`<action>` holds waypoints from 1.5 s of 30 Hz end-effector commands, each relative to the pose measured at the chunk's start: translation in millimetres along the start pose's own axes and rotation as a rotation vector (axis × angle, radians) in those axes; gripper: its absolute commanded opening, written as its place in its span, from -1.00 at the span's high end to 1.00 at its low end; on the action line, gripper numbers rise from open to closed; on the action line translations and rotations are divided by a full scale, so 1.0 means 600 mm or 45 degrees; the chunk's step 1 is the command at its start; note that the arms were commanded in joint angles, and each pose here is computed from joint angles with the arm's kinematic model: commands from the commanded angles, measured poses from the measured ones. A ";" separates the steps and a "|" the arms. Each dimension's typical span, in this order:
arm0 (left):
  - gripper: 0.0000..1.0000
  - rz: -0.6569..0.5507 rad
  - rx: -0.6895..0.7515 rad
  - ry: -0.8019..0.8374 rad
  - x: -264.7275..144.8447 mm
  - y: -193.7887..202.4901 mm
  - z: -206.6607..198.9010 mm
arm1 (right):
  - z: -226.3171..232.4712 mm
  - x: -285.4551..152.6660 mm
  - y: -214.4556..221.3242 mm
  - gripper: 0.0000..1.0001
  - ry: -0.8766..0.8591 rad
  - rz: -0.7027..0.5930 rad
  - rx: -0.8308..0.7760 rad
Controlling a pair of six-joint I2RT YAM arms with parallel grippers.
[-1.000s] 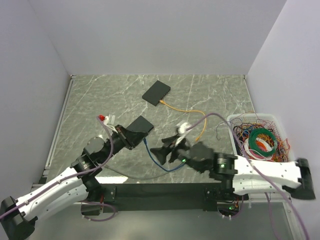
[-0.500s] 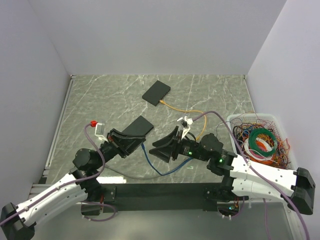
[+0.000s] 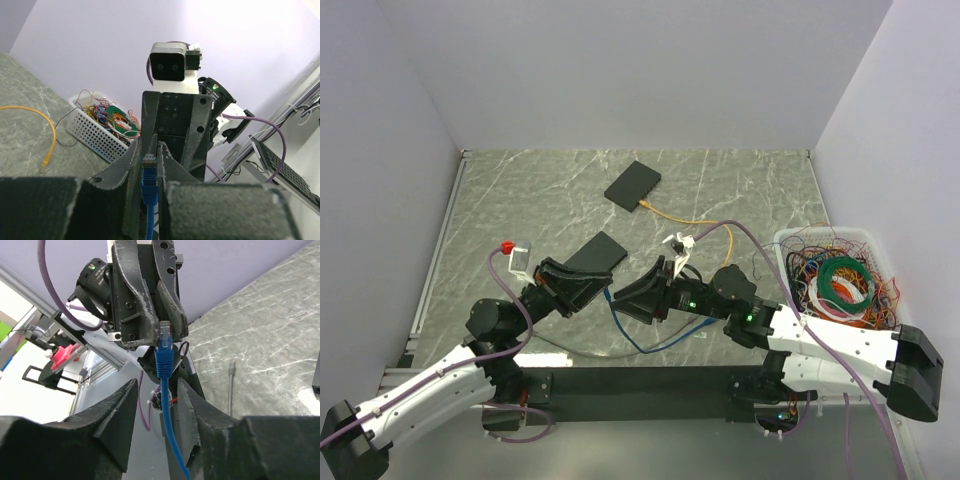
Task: Insert the plug into the switch port
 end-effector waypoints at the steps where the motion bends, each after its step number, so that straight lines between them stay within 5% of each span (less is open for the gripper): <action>1: 0.99 -0.051 0.008 0.069 -0.001 -0.015 -0.018 | 0.036 0.009 -0.037 0.14 -0.093 -0.083 -0.029; 28: 0.99 -0.058 -0.012 0.087 -0.002 -0.010 -0.018 | 0.041 0.035 -0.044 0.34 -0.131 -0.078 -0.013; 42: 0.98 -0.046 -0.014 0.032 -0.006 -0.004 -0.005 | 0.041 0.022 -0.046 0.87 -0.110 -0.097 -0.022; 44: 0.89 -0.047 -0.018 0.010 -0.008 -0.004 0.000 | 0.037 0.019 -0.044 0.92 -0.099 -0.098 -0.021; 45: 0.60 -0.027 -0.023 -0.024 -0.008 0.003 0.008 | 0.033 0.019 -0.043 0.94 -0.089 -0.099 -0.021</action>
Point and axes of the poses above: each gripper's point midway between its finger pads, its own x axis out along the fingers, its own z axis along the line the jaws close on, y = z × x, the point moved 1 cm from there along -x, back along the fingers, and after that the axes turned 10 degrees about x, right-handed, at the moved point
